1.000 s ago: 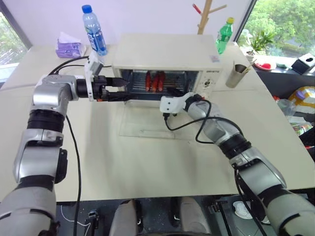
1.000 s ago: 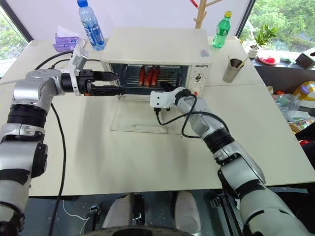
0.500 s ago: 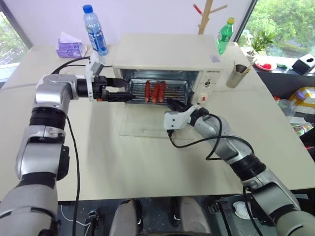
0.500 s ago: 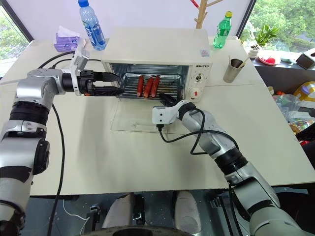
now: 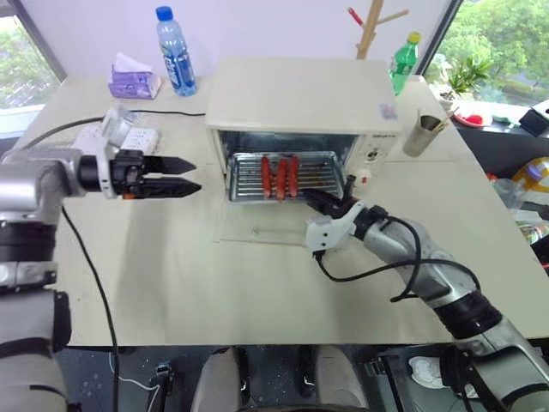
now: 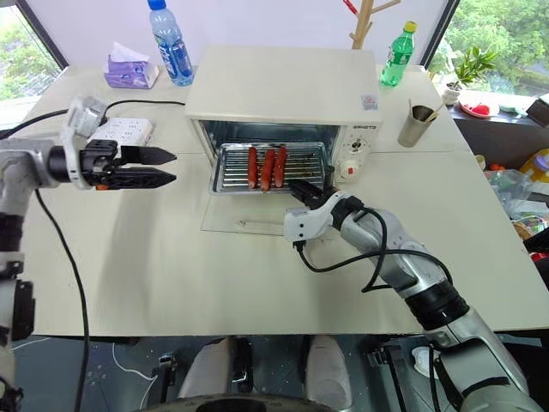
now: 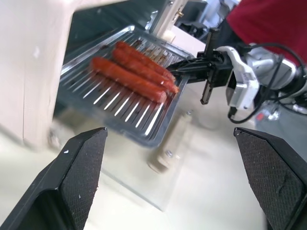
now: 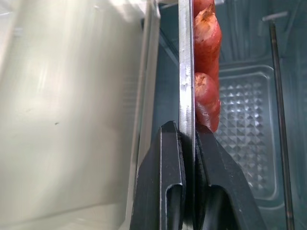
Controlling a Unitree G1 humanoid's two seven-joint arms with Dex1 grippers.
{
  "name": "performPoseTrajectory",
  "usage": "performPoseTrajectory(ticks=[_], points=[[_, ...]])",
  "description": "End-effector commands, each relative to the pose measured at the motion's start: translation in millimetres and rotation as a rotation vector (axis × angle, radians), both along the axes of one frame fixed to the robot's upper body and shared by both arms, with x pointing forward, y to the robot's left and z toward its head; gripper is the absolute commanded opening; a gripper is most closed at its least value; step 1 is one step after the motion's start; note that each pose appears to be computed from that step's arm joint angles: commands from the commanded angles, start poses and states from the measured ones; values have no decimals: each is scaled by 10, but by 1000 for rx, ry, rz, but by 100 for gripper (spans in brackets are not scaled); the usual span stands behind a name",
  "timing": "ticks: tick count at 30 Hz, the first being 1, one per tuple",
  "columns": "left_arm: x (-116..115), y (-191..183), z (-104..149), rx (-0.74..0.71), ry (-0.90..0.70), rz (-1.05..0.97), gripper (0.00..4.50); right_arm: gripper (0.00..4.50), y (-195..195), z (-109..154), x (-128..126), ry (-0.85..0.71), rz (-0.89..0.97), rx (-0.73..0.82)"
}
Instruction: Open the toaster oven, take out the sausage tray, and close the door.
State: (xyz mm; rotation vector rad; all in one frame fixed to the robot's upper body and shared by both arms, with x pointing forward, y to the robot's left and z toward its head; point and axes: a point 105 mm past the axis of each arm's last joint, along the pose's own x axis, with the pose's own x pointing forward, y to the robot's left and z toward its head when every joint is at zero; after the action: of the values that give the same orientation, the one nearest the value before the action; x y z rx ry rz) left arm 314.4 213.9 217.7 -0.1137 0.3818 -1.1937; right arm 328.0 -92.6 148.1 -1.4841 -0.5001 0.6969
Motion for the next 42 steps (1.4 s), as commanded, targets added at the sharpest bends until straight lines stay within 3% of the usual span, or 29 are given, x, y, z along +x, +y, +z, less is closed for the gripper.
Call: performPoseTrajectory(ticks=[1,10,24,41,42], points=[[-117,9,-6,6,-7,5,450,0,34,264,-130,-92,79,38],[-73,-128,89,-71,-6,31,450,0,28,374,-88,-120,104,43],[-106,-235,-269,-304,365,149,450,0,96,430,-364,-101,264,71],[-224,-608,-429,-351,524,88,450,0,225,353,-435,-58,336,51],[-227,-605,-428,-351,525,88,424,0,223,352,-434,-58,335,49]])
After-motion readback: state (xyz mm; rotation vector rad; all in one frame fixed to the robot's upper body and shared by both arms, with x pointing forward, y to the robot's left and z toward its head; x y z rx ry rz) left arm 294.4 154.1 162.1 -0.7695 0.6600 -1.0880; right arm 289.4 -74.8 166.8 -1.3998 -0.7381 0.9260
